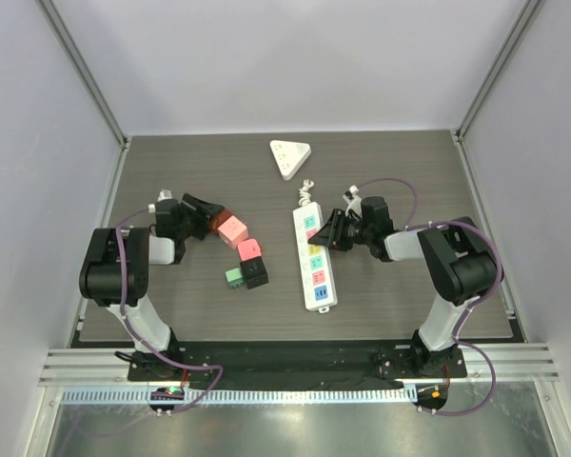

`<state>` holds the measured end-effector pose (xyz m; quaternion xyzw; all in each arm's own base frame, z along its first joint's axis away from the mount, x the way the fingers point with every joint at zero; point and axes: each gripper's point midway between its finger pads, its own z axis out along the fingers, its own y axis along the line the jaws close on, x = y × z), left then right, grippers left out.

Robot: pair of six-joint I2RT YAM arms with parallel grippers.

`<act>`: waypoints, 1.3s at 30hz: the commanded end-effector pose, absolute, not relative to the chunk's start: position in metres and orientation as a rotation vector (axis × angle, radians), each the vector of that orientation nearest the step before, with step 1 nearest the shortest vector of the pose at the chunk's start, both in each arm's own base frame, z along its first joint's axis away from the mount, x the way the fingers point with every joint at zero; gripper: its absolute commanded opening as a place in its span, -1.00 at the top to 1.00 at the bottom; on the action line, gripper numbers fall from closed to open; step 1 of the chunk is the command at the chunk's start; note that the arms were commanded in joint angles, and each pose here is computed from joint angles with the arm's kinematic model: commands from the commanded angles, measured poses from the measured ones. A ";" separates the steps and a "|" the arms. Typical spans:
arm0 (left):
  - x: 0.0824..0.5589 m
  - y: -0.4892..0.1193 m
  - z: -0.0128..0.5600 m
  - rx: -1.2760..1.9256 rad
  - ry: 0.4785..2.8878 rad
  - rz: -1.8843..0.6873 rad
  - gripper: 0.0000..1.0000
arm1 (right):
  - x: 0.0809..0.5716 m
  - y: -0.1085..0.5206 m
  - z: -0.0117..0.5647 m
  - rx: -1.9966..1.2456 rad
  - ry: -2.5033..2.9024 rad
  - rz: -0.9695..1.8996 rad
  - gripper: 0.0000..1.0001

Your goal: Pull the plug off the socket

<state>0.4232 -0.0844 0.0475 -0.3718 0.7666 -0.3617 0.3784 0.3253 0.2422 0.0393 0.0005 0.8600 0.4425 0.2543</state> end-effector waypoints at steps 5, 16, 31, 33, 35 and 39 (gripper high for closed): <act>0.421 -0.080 0.069 -0.884 1.939 -0.888 -0.25 | 0.312 0.222 -0.010 0.008 2.481 1.019 0.98; 0.416 -0.082 0.065 -0.897 1.977 -0.882 -0.52 | 0.312 0.224 -0.006 0.004 2.469 1.038 0.98; 0.375 -0.066 0.062 -1.021 2.137 -0.695 -0.51 | 0.312 0.226 -0.003 0.003 2.457 1.044 0.97; 0.373 -0.066 0.068 -1.012 2.138 -0.699 -0.51 | 0.312 0.226 -0.003 0.003 2.457 1.044 0.97; 0.371 -0.065 0.076 -1.005 2.130 -0.693 -0.52 | 0.312 0.226 -0.002 0.004 2.456 1.042 0.98; 0.362 -0.063 0.084 -1.002 2.134 -0.670 -0.54 | 0.313 0.225 -0.003 0.003 2.457 1.031 0.97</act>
